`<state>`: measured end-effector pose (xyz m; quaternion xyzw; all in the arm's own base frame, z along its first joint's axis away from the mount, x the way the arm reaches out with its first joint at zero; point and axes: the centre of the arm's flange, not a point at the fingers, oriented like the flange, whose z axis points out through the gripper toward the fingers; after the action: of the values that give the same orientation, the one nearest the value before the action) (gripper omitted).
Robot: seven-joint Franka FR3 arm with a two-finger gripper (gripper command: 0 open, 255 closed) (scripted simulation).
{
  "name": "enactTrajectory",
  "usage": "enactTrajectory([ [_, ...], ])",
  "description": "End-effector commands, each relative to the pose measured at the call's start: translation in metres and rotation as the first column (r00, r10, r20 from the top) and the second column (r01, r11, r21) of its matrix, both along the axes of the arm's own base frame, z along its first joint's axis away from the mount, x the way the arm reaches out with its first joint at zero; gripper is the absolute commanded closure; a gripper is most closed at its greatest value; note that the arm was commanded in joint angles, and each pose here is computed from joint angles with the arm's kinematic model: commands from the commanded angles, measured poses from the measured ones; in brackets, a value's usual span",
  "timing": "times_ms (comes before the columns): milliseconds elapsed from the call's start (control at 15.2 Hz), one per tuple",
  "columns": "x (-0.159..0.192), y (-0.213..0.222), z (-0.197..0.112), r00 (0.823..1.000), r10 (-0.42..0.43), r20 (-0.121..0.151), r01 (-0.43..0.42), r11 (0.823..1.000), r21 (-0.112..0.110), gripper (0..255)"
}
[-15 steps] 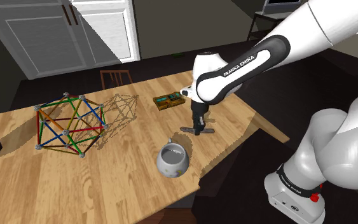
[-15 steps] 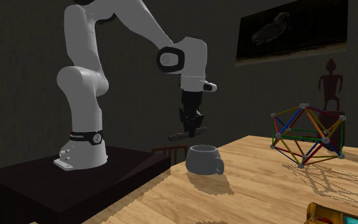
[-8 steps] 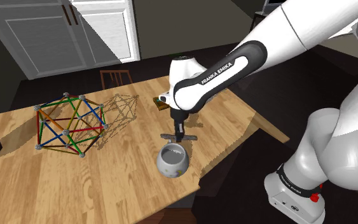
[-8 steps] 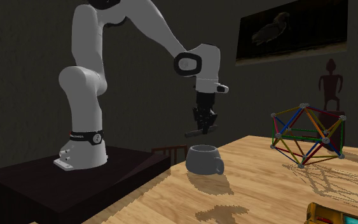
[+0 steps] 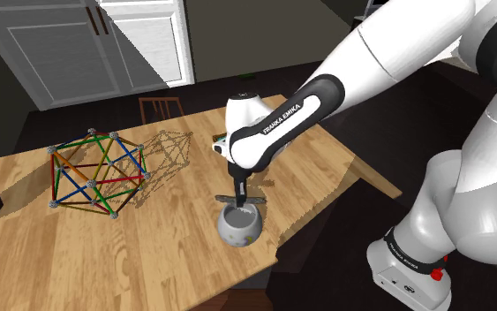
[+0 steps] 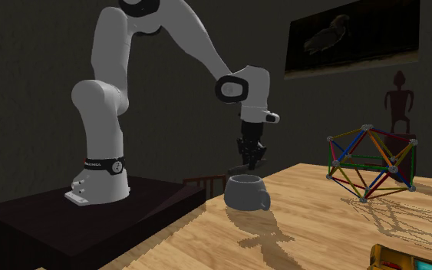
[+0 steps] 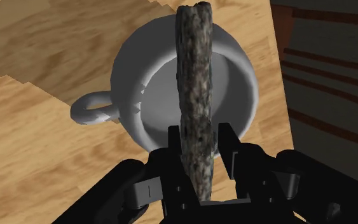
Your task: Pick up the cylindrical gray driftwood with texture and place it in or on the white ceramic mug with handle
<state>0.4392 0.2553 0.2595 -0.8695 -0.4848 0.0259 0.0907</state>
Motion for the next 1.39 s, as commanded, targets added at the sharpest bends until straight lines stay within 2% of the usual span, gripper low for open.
enactTrajectory([
  [0,0.0,-0.001,-0.011,1.0,0.0,0.0,0.0,1.0,0.0,255],
  [264,0.0,-0.001,-0.035,1.0,0.0,0.0,0.0,1.0,0.0,255],
  [792,0.0,-0.001,-0.035,1.0,0.0,0.0,0.0,1.0,0.0,255],
  [858,0.0,-0.001,-0.035,1.0,0.0,0.0,0.0,1.0,0.0,0],
  [1188,0.0,-0.001,-0.035,1.0,0.0,0.0,0.0,1.0,0.0,0],
  [1320,0.004,-0.004,-0.009,1.0,0.0,0.0,0.0,1.0,0.0,0],
])
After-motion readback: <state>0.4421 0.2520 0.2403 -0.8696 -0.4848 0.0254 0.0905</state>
